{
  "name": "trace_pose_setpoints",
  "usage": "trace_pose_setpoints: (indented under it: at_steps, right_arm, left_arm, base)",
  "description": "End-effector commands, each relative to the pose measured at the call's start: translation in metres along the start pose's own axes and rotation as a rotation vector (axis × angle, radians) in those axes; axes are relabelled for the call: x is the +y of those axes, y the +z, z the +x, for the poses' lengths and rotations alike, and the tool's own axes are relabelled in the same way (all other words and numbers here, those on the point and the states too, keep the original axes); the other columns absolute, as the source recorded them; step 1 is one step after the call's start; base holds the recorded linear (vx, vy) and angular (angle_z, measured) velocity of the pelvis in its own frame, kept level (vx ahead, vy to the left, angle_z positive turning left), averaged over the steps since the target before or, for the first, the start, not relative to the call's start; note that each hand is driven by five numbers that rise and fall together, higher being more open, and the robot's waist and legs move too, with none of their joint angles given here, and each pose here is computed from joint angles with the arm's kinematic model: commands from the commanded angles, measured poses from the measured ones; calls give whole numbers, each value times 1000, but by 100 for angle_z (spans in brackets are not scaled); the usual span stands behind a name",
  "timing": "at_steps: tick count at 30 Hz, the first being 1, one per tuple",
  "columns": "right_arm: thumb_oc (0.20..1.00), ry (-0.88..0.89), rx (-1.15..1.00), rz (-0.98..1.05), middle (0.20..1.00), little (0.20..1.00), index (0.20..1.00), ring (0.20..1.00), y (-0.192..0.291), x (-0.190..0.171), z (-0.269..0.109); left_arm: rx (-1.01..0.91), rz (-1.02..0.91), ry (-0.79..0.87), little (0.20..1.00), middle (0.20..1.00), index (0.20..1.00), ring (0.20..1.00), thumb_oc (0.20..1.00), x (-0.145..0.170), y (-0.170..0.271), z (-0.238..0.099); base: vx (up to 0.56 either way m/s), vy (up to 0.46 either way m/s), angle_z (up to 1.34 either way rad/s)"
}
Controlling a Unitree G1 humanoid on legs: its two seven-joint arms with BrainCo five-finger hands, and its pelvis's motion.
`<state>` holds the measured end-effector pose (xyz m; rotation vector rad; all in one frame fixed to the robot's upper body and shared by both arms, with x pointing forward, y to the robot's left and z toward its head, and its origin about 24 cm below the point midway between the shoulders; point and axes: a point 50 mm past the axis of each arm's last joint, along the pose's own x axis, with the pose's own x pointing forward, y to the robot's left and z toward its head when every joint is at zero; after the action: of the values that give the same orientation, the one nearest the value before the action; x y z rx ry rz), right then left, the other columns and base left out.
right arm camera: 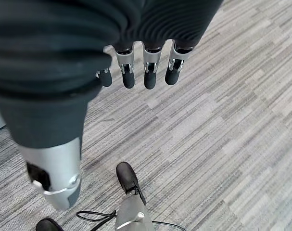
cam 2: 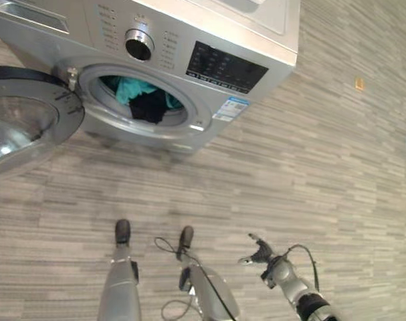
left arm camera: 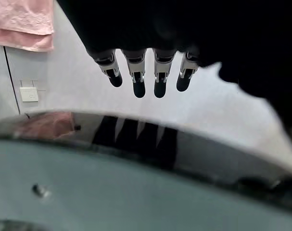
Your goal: Grab the laundry basket,head to the washer,open it,put in the laundry and shut it.
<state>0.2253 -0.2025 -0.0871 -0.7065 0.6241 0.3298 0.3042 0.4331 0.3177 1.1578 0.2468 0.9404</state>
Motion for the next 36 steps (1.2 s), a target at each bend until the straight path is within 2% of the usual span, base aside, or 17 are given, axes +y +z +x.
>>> trace_pose_setpoints:
  at_steps: [1, 2, 3, 5, 6, 8, 12, 14, 17, 18, 22, 24, 25, 30, 33, 34, 36]
  right_arm:
    - [1000, 31, 89, -18, 1000, 1000, 1000, 1000, -27, 7, -10]
    - [1000, 31, 92, -22, 1000, 1000, 1000, 1000, -28, 7, -11]
    - [1000, 43, 121, -28, 1000, 1000, 1000, 1000, -34, 9, -12]
    - [1000, 52, 131, -40, 1000, 1000, 1000, 1000, -36, 7, -14]
    - [1000, 57, 139, -60, 1000, 1000, 1000, 1000, -42, 5, -19]
    - [1000, 52, 147, -79, 1000, 1000, 1000, 1000, -47, 0, -23]
    - [1000, 22, 143, -104, 1000, 1000, 1000, 1000, -50, -12, -27]
    - [1000, -2, 167, -121, 1000, 1000, 1000, 1000, -56, -19, -30]
    - [1000, -18, 199, -116, 1000, 1000, 1000, 1000, -61, -21, -31]
    - [1000, -34, 217, -106, 1000, 1000, 1000, 1000, -65, -23, -32]
    - [1000, -45, 221, -112, 1000, 1000, 1000, 1000, -68, -24, -34]
    - [1000, -43, 227, -110, 1000, 1000, 1000, 1000, -69, -22, -34]
    - [1000, -38, 248, -110, 1000, 1000, 1000, 1000, -74, -19, -34]
    - [1000, -35, 293, -123, 1000, 1000, 1000, 1000, -80, -19, -33]
    - [1000, 16, 425, -125, 1000, 1000, 1000, 1000, -112, -5, -50]
    - [1000, 16, 424, -125, 1000, 1000, 1000, 1000, -112, -5, -49]
    - [1000, 39, 501, -103, 1000, 1000, 1000, 1000, -133, 7, -65]
  left_arm:
    - [106, 192, -235, 1000, 1000, 1000, 1000, 1000, -57, -43, -14]
    - [109, 191, -238, 1000, 1000, 1000, 1000, 1000, -59, -45, -14]
    - [150, 194, -436, 1000, 1000, 1000, 1000, 1000, -110, -65, -35]
    - [191, 222, -535, 1000, 1000, 1000, 1000, 1000, -128, -82, -46]
    - [235, 258, -707, 1000, 1000, 1000, 1000, 1000, -170, -112, -77]
    - [249, 278, -825, 1000, 1000, 1000, 1000, 1000, -205, -132, -110]
    - [202, 297, -960, 1000, 1000, 1000, 1000, 1000, -252, -136, -158]
    - [58, 286, -1061, 1000, 1000, 1000, 1000, 1000, -292, -113, -203]
    - [-36, 219, -1113, 1000, 1000, 1000, 1000, 1000, -313, -88, -233]
    - [-100, 143, -1165, 1000, 1000, 1000, 1000, 1000, -328, -66, -261]
    - [-223, 73, -1280, 1000, 1000, 1000, 1000, 1000, -346, -36, -312]
    - [-260, 60, -1291, 1000, 1000, 1000, 1000, 1000, -348, -26, -319]
    - [-370, 61, -1315, 1000, 1000, 1000, 1000, 1000, -351, 4, -333]
    - [-565, 4, -1292, 1000, 1000, 1000, 1000, 1000, -343, 67, -341]
    - [-845, -195, -1234, 1000, 1000, 1000, 1000, 1000, -311, 132, -347]
    - [-845, -194, -1233, 1000, 1000, 1000, 1000, 1000, -311, 132, -347]
    - [-1031, -322, -1267, 1000, 1000, 1000, 1000, 1000, -285, 142, -357]
  base:
    - [84, 15, -13]
    - [-70, 71, -17]
    - [25, 66, -18]
    - [-2, 78, -17]
    - [-25, 75, -19]
    - [60, 64, -28]
    - [43, 29, -22]
    - [80, 48, -11]
    - [57, 10, -30]
    - [75, -10, -16]
    - [73, -10, -14]
    - [51, -36, -37]
    - [35, -44, -32]
    - [26, -33, -31]
    - [30, -34, -39]
    - [15, -30, -8]
    - [30, -27, 13]
